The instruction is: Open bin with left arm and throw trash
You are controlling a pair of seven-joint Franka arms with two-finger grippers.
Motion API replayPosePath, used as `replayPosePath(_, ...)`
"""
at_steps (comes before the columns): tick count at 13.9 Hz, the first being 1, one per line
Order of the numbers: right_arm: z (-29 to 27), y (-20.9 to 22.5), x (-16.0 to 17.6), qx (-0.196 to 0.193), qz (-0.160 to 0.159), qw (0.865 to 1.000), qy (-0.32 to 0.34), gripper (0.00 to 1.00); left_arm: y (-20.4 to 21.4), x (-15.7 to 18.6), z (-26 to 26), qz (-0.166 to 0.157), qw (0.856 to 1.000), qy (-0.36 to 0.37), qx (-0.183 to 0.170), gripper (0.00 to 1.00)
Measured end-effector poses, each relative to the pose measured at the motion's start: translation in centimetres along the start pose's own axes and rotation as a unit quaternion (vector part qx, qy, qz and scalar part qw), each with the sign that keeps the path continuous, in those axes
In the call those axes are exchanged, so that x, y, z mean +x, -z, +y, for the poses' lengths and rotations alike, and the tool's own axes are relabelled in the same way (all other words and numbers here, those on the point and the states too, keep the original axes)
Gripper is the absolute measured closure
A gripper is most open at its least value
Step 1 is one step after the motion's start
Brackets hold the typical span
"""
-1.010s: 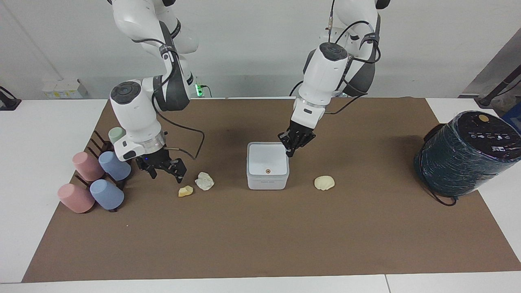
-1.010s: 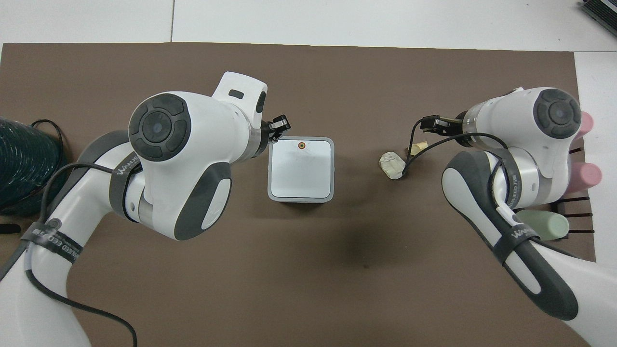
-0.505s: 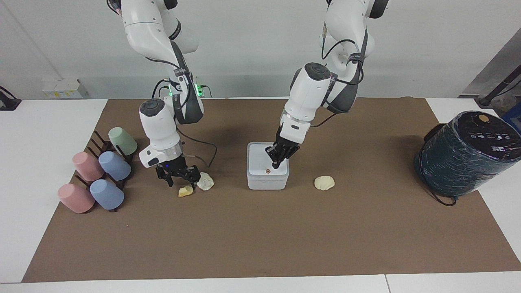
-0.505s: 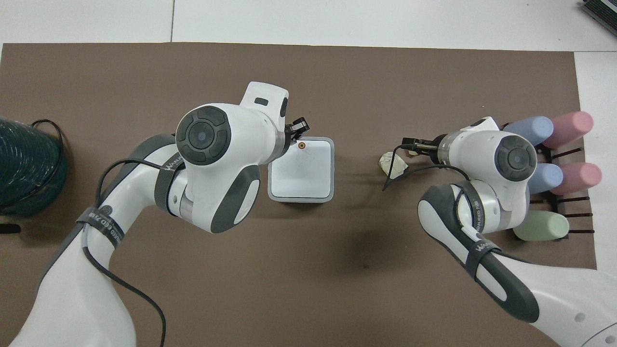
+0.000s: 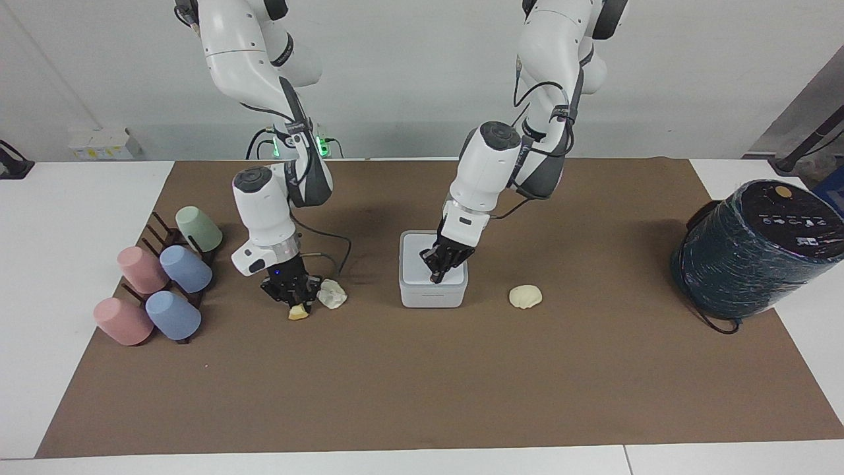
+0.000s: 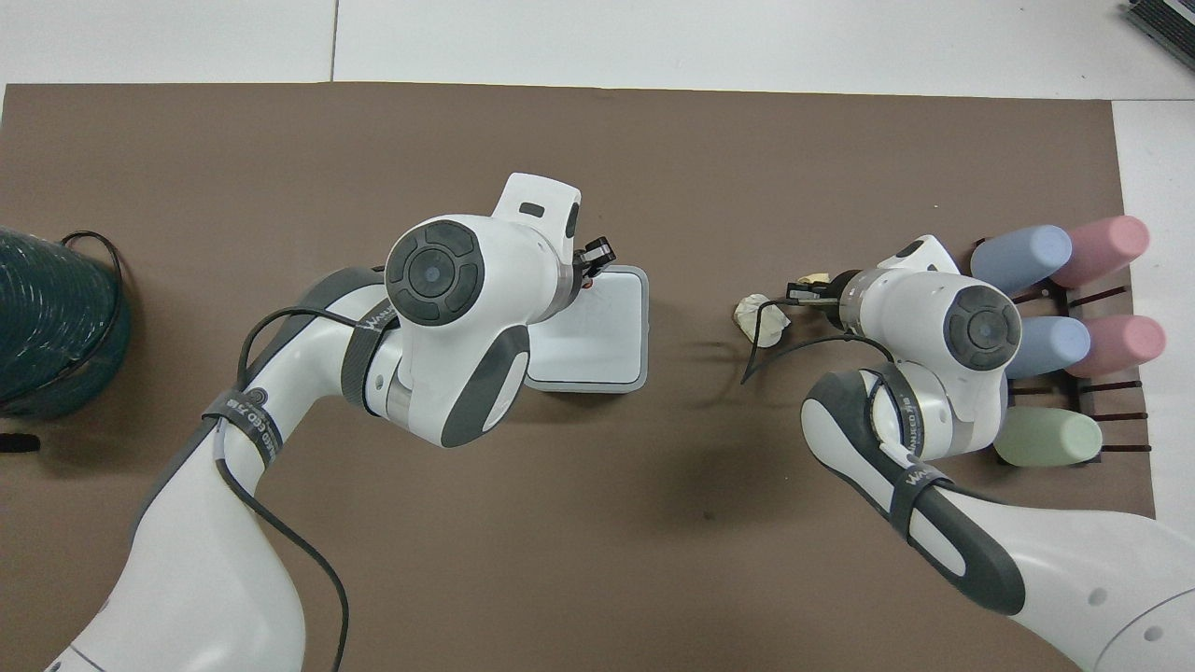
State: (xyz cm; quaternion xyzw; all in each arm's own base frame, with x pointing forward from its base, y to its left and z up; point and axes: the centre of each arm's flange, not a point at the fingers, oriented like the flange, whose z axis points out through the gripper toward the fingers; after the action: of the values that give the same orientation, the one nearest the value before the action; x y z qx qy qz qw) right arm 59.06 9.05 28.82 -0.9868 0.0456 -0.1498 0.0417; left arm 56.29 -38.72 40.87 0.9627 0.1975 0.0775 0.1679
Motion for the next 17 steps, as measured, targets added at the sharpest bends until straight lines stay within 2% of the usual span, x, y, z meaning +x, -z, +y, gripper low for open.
replayPosePath(1,-0.1,0.3,0.3,-0.001,-0.001,1.000,0.000,0.88,0.0,0.0,0.0,-0.001,1.000,0.000,0.002,0.99)
replayPosePath(2,-0.2,0.8,0.8,0.000,0.002,1.000,0.000,0.91,0.1,0.0,0.1,-0.003,1.000,-0.001,0.004,0.99)
replayPosePath(6,-1.9,3.3,3.5,0.005,0.011,1.000,-0.024,0.93,0.0,0.0,0.2,-0.005,1.000,-0.005,0.010,0.99)
replayPosePath(9,-5.2,5.6,5.4,0.008,-0.001,0.998,-0.061,0.93,0.1,0.0,0.3,-0.006,1.000,-0.006,0.013,0.99)
replayPosePath(10,-6.3,6.3,5.8,0.009,-0.007,0.997,-0.073,0.93,0.4,0.0,0.4,-0.013,1.000,-0.006,0.020,0.99)
replayPosePath(13,-9.3,7.4,6.5,0.013,-0.012,0.995,-0.098,0.93,2.5,0.3,0.5,-0.054,0.996,-0.005,0.075,0.99)
replayPosePath(17,-13.2,9.2,7.5,0.016,-0.023,0.990,-0.135,0.93,9.4,4.8,-1.3,-0.076,0.989,0.022,0.123,0.99)
